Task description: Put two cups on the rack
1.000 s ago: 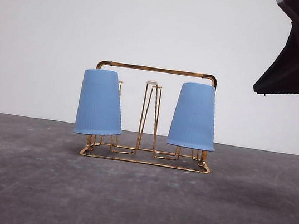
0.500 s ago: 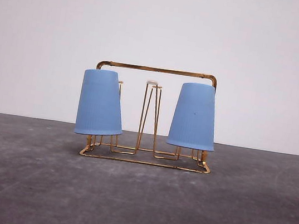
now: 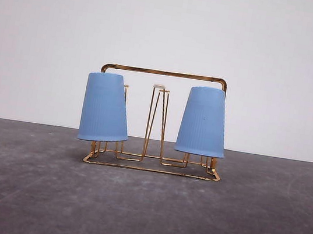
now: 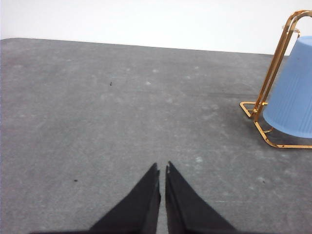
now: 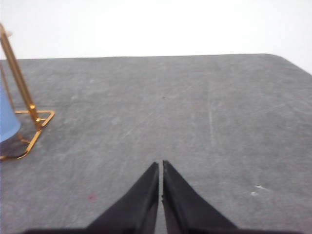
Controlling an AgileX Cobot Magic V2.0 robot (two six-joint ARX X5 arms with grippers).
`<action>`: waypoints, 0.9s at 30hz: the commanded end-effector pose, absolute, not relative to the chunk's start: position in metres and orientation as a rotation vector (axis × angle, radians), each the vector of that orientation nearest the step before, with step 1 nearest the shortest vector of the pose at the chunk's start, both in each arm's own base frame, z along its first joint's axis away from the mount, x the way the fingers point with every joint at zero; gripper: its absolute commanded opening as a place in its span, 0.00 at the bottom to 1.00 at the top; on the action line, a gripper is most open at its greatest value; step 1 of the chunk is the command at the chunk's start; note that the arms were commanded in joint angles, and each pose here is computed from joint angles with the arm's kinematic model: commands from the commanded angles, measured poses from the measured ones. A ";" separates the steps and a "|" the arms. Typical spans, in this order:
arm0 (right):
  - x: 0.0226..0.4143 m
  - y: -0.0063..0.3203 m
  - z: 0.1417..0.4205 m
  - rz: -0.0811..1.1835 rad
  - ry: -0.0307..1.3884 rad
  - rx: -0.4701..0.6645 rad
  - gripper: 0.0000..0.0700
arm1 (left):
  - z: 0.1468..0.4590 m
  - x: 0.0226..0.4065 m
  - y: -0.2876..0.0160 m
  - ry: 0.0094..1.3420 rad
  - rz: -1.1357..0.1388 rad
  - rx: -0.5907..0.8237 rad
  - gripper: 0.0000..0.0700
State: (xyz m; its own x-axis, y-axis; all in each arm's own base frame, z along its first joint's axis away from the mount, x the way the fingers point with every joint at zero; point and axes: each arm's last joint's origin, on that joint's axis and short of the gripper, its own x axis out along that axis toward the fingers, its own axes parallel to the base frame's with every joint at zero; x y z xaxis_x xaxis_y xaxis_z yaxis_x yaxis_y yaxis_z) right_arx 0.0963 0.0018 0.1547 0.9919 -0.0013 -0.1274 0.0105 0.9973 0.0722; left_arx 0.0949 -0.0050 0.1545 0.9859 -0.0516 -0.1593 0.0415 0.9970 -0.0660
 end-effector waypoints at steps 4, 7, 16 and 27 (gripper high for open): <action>0.096 0.001 0.155 -0.009 0.120 0.060 0.01 | 0.149 0.095 -0.005 0.179 -0.045 -0.048 0.00; 0.097 0.002 0.155 -0.006 0.117 0.068 0.01 | 0.149 0.095 -0.005 0.179 -0.045 -0.049 0.00; 0.097 0.002 0.158 -0.006 0.089 0.068 0.01 | 0.149 0.095 -0.005 0.179 -0.045 -0.049 0.00; 0.097 0.002 0.158 -0.005 0.089 0.068 0.01 | 0.150 0.095 -0.005 0.179 -0.045 -0.049 0.00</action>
State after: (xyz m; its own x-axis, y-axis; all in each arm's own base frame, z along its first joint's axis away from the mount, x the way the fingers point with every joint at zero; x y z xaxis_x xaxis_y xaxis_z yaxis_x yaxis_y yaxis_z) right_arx 0.0966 0.0015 0.1575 0.9952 -0.0032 -0.0980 0.0102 0.9974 0.0716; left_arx 0.0949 -0.0050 0.1545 0.9859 -0.0516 -0.1593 0.0415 0.9970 -0.0660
